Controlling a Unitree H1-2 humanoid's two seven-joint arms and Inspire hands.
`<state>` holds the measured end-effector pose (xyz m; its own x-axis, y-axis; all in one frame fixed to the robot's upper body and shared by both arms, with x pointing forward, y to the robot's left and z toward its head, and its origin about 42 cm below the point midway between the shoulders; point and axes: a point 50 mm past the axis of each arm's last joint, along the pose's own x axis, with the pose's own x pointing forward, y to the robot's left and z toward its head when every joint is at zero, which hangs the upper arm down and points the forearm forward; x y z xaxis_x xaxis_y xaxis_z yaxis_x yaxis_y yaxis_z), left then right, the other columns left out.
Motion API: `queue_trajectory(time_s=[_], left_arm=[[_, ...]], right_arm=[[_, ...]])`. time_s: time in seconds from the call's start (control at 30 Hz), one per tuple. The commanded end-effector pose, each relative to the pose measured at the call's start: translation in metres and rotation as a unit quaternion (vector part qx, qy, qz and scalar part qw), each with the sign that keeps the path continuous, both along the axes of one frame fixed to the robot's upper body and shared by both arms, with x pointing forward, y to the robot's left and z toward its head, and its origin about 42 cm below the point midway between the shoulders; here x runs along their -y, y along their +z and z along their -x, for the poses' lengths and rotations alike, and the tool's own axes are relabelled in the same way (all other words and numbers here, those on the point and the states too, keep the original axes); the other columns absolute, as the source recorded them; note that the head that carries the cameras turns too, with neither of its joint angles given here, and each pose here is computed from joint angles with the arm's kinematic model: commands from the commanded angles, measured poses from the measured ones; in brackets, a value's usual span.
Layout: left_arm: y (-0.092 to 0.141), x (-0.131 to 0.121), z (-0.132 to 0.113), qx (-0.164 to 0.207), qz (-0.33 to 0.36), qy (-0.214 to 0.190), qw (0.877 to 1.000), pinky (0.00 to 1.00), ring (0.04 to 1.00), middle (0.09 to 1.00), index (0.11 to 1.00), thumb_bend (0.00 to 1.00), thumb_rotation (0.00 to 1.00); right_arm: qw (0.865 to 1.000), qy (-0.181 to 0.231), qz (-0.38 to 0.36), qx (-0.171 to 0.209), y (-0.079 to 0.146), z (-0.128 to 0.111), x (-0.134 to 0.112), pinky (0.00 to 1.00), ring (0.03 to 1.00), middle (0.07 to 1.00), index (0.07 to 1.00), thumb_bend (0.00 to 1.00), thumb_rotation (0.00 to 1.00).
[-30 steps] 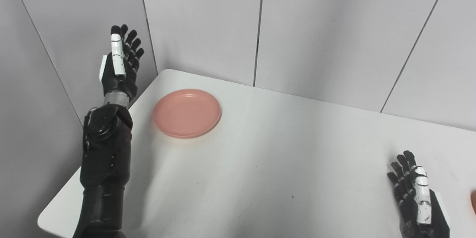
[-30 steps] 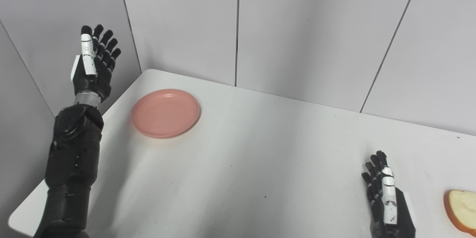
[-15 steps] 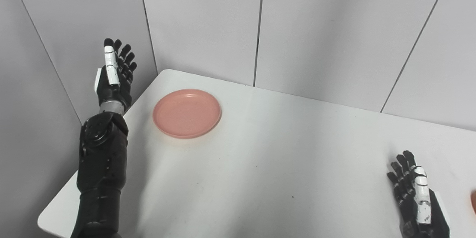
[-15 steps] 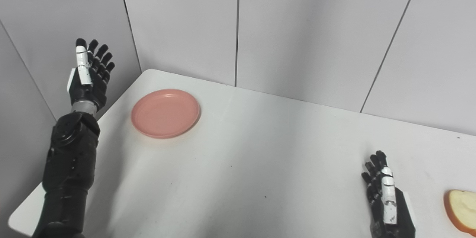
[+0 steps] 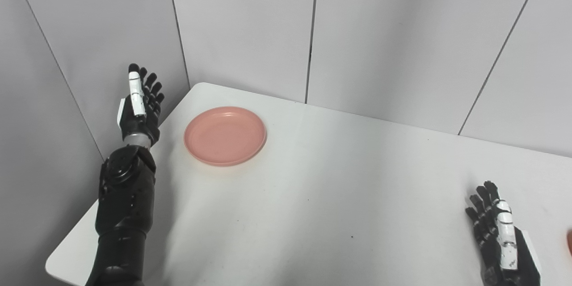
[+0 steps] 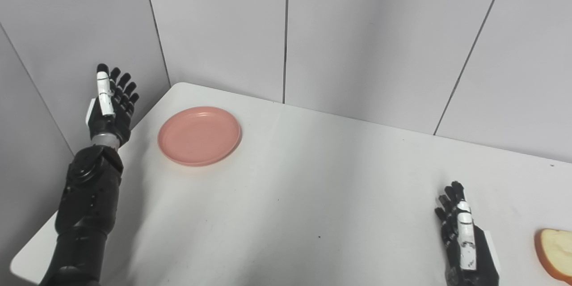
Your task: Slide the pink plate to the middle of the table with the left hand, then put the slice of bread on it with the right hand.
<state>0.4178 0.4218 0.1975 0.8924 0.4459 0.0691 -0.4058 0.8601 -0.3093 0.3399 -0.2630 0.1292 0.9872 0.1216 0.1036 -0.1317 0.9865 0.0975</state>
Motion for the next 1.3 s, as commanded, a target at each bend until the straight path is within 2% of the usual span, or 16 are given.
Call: queue_trajectory(time_s=[0.0, 0.33, 0.63, 0.87, 1.03, 1.27], left_arm=[[0.028, -0.008, -0.007, 0.047, -0.014, 0.004, 0.999, 1.0, 0.984, 0.978, 0.972, 0.63, 1.0], [0.009, -0.001, -0.012, 0.023, 0.0, 0.006, 1.0, 0.98, 0.969, 0.967, 0.962, 0.6, 1.0], [-0.009, 0.014, -0.017, 0.015, 0.015, -0.016, 1.0, 1.0, 0.99, 0.986, 0.977, 0.6, 1.0], [-0.026, 0.027, -0.025, 0.003, 0.009, -0.035, 0.999, 1.0, 0.998, 0.997, 0.995, 0.61, 1.0], [-0.037, 0.035, -0.03, -0.009, 0.013, -0.043, 0.999, 1.0, 0.989, 0.977, 0.972, 0.62, 1.0], [-0.049, 0.042, -0.036, -0.02, 0.018, -0.059, 0.998, 1.0, 0.993, 0.983, 0.984, 0.64, 1.0]], right_arm=[[1.0, 0.0, -0.007, -0.015, -0.015, 0.011, 0.001, 1.0, 1.0, 1.0, 1.0, 0.17, 1.0], [1.0, -0.003, -0.009, -0.015, -0.014, 0.011, 0.0, 1.0, 1.0, 1.0, 1.0, 0.17, 1.0], [1.0, 0.0, -0.002, -0.013, -0.014, 0.011, 0.002, 1.0, 1.0, 1.0, 1.0, 0.17, 1.0], [1.0, -0.006, -0.002, -0.016, -0.015, 0.012, 0.002, 1.0, 1.0, 1.0, 1.0, 0.21, 1.0], [1.0, -0.002, -0.007, -0.014, -0.015, 0.012, 0.003, 1.0, 1.0, 1.0, 1.0, 0.23, 1.0], [1.0, -0.002, 0.0, -0.015, -0.014, 0.012, 0.003, 1.0, 1.0, 1.0, 1.0, 0.23, 1.0]])
